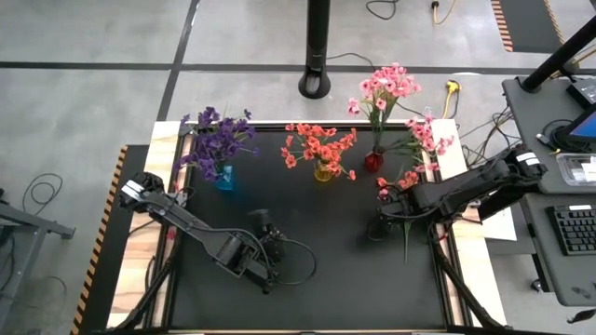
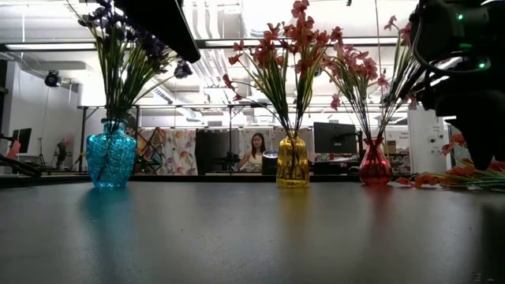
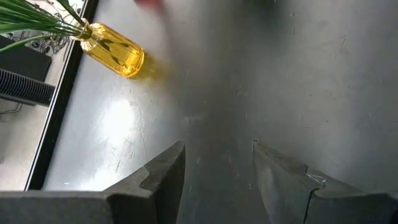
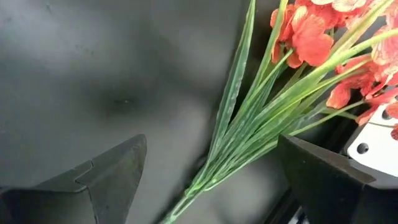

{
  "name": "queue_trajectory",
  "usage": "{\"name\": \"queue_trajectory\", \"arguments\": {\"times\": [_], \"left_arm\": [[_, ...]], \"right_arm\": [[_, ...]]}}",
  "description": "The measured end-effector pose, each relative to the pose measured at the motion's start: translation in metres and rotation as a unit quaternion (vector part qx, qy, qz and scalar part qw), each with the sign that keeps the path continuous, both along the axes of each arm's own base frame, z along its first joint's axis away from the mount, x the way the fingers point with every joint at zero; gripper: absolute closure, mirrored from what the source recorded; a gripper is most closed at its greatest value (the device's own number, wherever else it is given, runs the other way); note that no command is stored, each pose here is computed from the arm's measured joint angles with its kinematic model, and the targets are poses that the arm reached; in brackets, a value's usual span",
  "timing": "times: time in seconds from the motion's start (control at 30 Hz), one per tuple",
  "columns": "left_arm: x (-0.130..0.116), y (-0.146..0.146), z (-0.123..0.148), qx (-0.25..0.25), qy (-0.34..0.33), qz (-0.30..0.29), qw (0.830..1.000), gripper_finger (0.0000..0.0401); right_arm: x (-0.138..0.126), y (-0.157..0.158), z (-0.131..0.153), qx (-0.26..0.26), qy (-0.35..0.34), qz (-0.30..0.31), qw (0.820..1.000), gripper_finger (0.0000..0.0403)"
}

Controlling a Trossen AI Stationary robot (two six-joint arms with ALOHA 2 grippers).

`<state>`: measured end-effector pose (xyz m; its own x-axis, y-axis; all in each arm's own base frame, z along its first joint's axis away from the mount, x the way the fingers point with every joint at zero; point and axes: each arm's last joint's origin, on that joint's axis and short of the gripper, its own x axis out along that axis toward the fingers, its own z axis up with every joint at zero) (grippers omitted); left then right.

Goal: Sort flowers into vase by color
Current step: Put the orange flowers into the yellow flower vase

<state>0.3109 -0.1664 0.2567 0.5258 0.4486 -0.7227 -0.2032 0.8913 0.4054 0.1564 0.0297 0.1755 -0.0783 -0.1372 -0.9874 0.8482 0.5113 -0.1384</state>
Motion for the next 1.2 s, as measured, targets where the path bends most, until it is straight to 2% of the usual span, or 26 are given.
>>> {"name": "queue_trajectory", "arguments": {"times": [0.13,0.27,0.73,0.9,1.0,1.1,1.2], "left_arm": [[0.0,0.0,0.0,0.0,0.0,0.0,1.0,0.0233],[0.0,0.0,0.0,0.0,0.0,0.0,1.0,0.0233],[0.0,0.0,0.0,0.0,-0.001,0.001,1.0,0.0233],[0.0,0.0,0.0,0.0,-0.001,0.001,1.0,0.0233],[0.0,0.0,0.0,0.0,-0.001,0.001,1.0,0.0233],[0.0,0.0,0.0,0.003,-0.003,0.002,1.0,0.0233],[0.0,0.0,0.0,0.003,-0.002,0.001,1.0,0.0233]], "right_arm": [[0.0,0.0,0.0,-0.001,0.001,-0.004,1.0,0.005],[0.001,0.002,-0.005,0.026,0.02,-0.01,0.999,0.0059],[0.015,0.0,-0.039,0.021,0.138,0.0,0.99,0.0118],[0.023,0.001,-0.036,0.036,0.112,0.031,0.993,0.0168],[0.032,0.003,-0.031,0.044,0.071,0.041,0.996,0.0208],[0.031,0.003,-0.028,0.05,0.066,0.054,0.995,0.0252],[0.036,0.007,-0.023,0.063,0.039,0.101,0.992,0.0293]]}}
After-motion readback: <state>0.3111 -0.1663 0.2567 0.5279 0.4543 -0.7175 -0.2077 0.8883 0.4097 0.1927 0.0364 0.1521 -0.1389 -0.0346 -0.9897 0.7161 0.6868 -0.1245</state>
